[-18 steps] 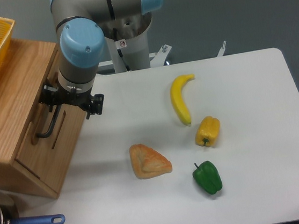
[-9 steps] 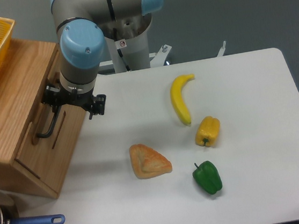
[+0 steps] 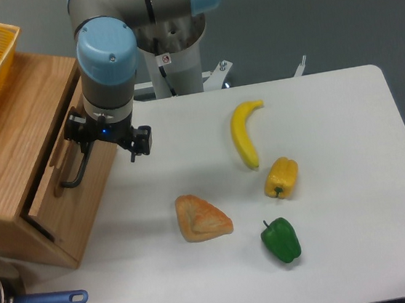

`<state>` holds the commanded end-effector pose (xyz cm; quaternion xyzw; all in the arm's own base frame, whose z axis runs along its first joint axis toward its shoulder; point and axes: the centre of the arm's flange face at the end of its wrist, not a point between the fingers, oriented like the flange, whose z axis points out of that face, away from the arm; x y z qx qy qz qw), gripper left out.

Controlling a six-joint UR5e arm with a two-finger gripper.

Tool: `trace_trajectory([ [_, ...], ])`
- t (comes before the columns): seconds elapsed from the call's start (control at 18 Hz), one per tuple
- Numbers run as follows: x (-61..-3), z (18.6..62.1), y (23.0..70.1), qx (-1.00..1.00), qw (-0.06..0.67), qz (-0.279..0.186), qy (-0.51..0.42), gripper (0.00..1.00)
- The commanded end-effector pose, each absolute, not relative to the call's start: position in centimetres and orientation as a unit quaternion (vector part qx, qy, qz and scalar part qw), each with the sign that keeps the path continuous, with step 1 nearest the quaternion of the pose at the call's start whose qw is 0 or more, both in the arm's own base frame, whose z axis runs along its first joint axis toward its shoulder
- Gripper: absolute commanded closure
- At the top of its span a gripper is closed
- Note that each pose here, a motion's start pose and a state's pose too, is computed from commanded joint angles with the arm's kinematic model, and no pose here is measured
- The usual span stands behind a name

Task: Slide open the top drawer
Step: 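Pull the handle outward, sliding the drawer out of the cabinet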

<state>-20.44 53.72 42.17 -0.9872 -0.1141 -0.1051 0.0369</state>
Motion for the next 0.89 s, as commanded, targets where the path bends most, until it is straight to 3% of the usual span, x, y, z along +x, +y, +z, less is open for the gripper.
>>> trace_trajectory([
  [0.89, -21.6, 42.2, 53.0, -0.996, 0.005, -0.044, -0.083, 0.00],
])
